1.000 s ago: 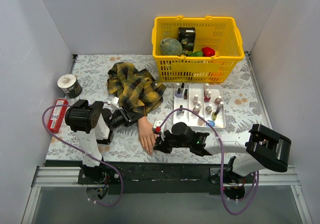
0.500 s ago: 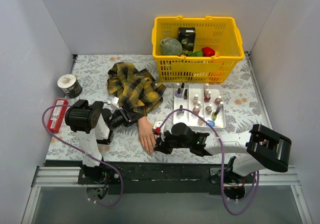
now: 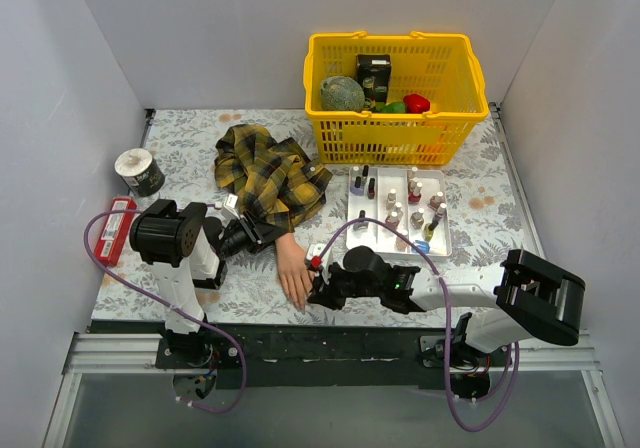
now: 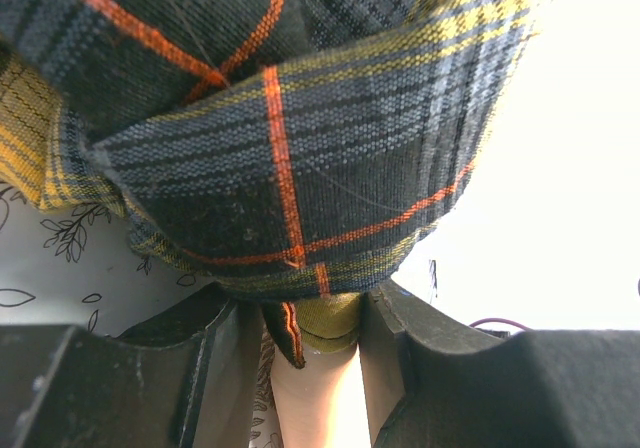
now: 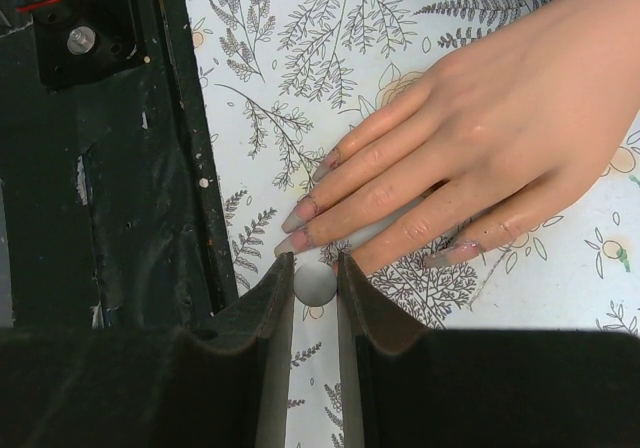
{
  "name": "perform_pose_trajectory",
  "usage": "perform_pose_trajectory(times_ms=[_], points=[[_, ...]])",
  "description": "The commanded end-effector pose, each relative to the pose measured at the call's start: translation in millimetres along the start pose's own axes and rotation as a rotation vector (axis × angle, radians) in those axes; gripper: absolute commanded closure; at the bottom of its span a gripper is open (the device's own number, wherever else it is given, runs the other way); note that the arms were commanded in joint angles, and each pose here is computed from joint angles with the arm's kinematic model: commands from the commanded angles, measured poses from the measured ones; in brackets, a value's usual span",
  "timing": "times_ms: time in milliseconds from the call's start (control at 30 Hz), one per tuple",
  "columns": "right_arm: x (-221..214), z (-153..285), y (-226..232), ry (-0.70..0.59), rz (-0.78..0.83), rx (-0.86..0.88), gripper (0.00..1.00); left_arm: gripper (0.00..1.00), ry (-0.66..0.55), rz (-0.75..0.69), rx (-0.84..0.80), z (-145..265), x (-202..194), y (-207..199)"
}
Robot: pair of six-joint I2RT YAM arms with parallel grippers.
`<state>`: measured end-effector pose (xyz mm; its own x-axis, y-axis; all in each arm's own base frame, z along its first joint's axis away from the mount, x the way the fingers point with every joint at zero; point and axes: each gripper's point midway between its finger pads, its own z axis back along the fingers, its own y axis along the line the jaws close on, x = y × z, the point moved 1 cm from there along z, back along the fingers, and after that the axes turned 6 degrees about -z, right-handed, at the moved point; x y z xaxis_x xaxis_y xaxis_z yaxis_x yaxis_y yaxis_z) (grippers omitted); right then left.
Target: Paint the nails
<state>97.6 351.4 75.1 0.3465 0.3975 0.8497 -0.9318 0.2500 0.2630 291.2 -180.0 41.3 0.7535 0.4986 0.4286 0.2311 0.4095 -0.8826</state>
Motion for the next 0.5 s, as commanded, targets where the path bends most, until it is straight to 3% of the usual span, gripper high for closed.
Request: perform_pose_trajectory(times_ms=[0, 467], points=[[5.6, -1.4, 7.0, -0.009, 0.022, 0.030, 0.99, 0.81, 0.007, -0.092, -0.007, 4.6, -6.3, -0.4], [4.3, -0.8, 11.3, -0.001, 0.032, 0.046, 0.99, 0.81, 0.007, -0.093, -0.009, 5.0, -6.3, -1.3]])
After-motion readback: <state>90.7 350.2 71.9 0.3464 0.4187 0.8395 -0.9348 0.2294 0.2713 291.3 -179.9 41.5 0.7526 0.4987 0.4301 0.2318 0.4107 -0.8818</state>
